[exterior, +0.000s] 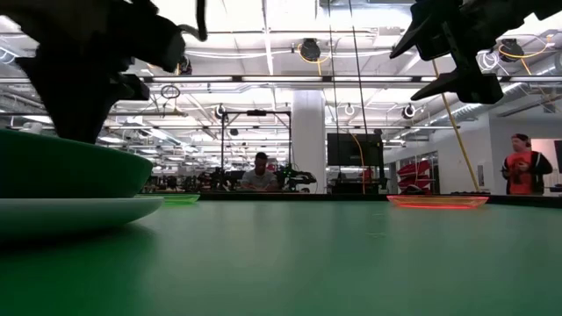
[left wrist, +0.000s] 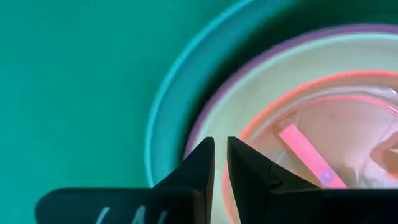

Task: Stack plastic plates
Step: Stack the small pink plate on top of the stacked small green plate, then stack the small green plate on top of the small pink plate

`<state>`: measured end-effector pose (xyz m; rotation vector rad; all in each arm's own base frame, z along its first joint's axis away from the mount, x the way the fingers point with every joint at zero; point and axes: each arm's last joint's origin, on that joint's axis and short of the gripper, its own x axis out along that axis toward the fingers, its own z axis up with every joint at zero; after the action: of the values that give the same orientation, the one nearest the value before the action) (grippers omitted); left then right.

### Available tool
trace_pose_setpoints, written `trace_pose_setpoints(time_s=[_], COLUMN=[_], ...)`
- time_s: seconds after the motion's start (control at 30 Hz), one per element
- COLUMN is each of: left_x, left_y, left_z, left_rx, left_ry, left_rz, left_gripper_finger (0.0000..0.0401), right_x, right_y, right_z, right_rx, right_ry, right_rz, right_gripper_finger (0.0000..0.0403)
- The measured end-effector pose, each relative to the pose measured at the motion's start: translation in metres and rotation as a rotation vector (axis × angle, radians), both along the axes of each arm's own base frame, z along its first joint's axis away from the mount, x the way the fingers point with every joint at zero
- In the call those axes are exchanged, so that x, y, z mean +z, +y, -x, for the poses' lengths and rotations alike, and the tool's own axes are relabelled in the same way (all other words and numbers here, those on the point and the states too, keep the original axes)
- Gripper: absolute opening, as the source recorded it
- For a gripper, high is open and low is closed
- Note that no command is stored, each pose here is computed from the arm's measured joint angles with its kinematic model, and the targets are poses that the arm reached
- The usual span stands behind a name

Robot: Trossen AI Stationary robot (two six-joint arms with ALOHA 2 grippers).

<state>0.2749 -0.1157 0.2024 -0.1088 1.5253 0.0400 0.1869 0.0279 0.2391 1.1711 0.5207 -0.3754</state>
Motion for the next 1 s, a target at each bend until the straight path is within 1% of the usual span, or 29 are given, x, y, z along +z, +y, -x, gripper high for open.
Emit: trace_pose_setpoints(time_s=[0.17, 0.23, 0.3, 0.4, 0.53, 0.6, 0.73, 0.87, 1.0], left_x=[0.015, 0.022, 0.028, 0.029, 0.033, 0.033, 0.038, 0.041, 0.048], left_y=[0.015, 0.025, 0.039, 0.065, 0.103, 0.124, 0.168, 0.207, 0.24], left_z=[-0.008, -0.013, -0.018, -0.022, -0.022, -0.023, -0.015, -0.001, 0.018], left_rx=[0.059, 0.097, 0.15, 0.235, 0.293, 0.345, 0.477, 0.604, 0.72], left_ry=[-0.017, -0.054, -0.086, -0.079, -0.076, -0.071, -0.082, -0.072, -0.09], left_rz=[-0.03, -0.039, -0.037, -0.046, -0.056, -0.038, -0.004, 0.073, 0.083], left_gripper_finger=[0.0051, 0.0051, 0.0051, 0.0051, 0.0051, 0.0051, 0.0051, 0.0051, 0.0051], right_x=[0.0, 0.0, 0.001, 0.003, 0.004, 0.005, 0.005, 0.004, 0.004], right_y=[0.0, 0.0, 0.0, 0.0, 0.0, 0.0, 0.0, 0.0, 0.0], right_z=[0.0, 0.0, -0.001, -0.002, -0.001, 0.0, 0.001, 0.002, 0.002], right_rx=[-0.001, -0.004, -0.005, -0.019, -0.037, -0.045, -0.063, -0.075, -0.08], right_ry=[0.0, -0.001, -0.011, -0.036, -0.038, -0.044, -0.043, -0.035, -0.026], right_rz=[-0.001, -0.006, -0.009, -0.035, -0.063, -0.078, -0.104, -0.12, -0.121], right_gripper_finger=[0.0281, 0.0281, 0.0281, 0.0281, 0.0281, 0.0281, 0.0281, 0.0281, 0.0281])
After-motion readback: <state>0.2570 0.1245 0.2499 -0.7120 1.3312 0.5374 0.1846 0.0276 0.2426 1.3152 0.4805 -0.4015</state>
